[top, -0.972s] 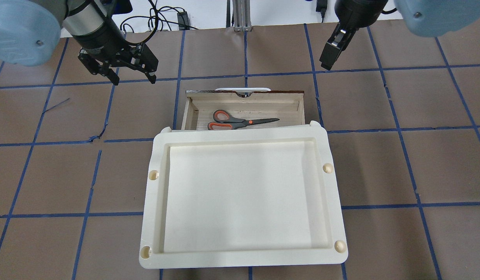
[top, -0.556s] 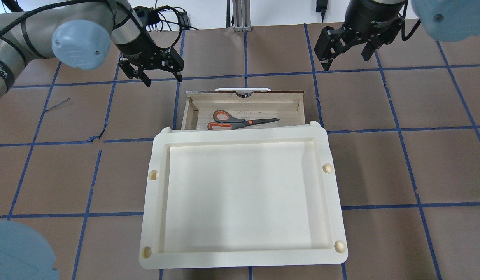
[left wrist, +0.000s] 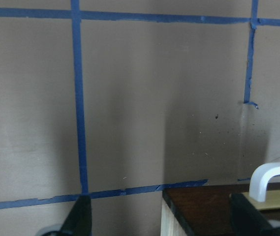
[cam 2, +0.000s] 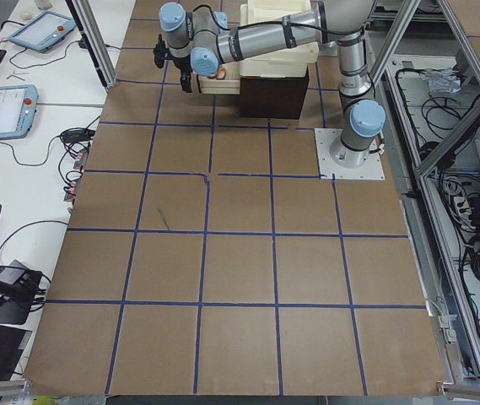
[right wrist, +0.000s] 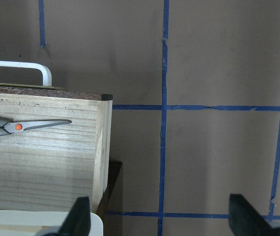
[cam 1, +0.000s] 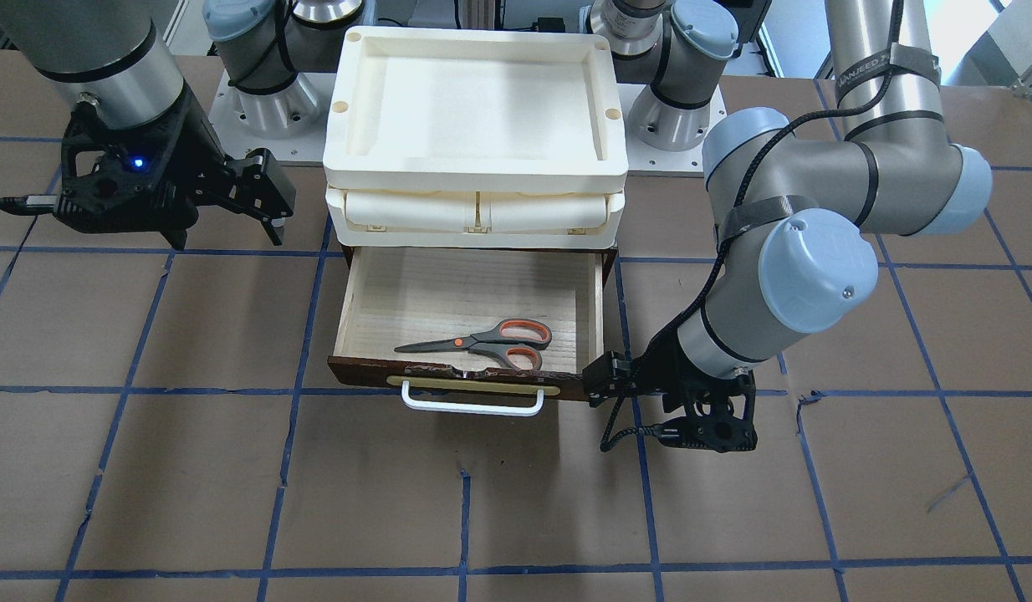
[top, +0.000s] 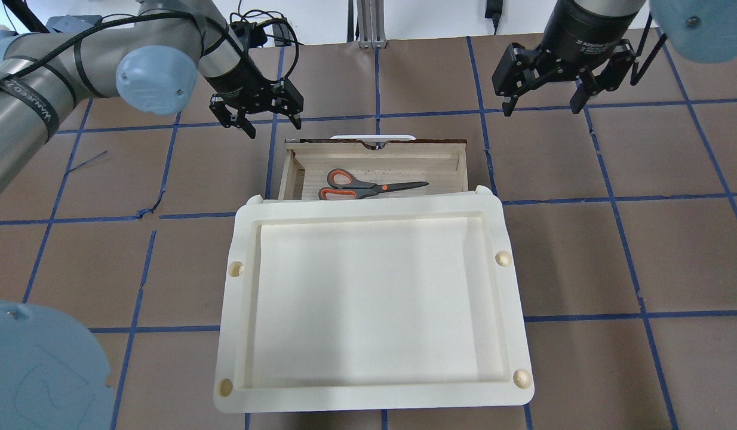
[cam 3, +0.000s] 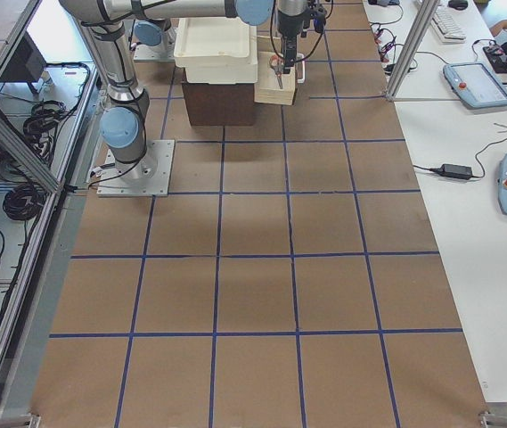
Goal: Put scissors in drawer and close it
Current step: 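Push the drawer front with the left gripper toward the white tray, then press the drawer fully shut with the left gripper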
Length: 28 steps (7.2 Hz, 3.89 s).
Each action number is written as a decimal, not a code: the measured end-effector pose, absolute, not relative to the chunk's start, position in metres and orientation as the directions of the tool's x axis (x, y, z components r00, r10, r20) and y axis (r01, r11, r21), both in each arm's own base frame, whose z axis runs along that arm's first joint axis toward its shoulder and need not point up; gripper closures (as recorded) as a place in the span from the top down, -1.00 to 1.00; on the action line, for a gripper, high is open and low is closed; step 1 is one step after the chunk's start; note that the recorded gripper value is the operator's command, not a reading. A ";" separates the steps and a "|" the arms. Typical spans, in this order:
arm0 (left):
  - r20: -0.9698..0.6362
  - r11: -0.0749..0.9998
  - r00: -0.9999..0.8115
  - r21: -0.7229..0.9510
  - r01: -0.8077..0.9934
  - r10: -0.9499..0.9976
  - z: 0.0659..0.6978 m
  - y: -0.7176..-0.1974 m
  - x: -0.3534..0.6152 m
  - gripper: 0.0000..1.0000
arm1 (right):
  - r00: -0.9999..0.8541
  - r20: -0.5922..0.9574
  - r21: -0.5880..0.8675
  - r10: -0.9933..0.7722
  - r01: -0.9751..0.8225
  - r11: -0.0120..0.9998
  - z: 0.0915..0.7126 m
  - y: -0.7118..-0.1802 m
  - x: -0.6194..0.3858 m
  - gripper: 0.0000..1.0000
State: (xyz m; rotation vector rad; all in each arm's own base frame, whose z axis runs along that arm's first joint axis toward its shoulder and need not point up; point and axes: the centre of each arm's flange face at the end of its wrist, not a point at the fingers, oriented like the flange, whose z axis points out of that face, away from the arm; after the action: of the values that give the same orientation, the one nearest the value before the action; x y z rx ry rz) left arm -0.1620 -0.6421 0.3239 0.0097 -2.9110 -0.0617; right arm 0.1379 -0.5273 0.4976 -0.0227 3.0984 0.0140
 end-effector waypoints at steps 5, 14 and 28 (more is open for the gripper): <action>0.233 0.997 -0.972 0.075 0.003 -0.015 0.307 -0.641 -0.166 1.00 | -1.000 0.012 0.022 -0.011 -0.010 1.000 0.499 -0.524 0.134 1.00; 0.215 0.980 -0.976 0.198 0.020 -0.024 0.327 -0.595 -0.175 1.00 | -1.000 0.005 0.029 -0.024 -0.024 0.999 0.500 -0.523 0.135 1.00; 0.207 0.954 -0.977 0.299 0.018 -0.046 0.347 -0.554 -0.178 1.00 | -1.000 0.005 0.031 -0.026 -0.026 0.999 0.499 -0.522 0.135 1.00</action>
State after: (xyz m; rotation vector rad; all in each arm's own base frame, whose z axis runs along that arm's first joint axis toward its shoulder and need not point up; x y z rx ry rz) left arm -0.1780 -0.5542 0.3470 0.0210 -2.8942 -0.4452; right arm 0.1349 -0.5223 0.4988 -0.0403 3.1467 0.0482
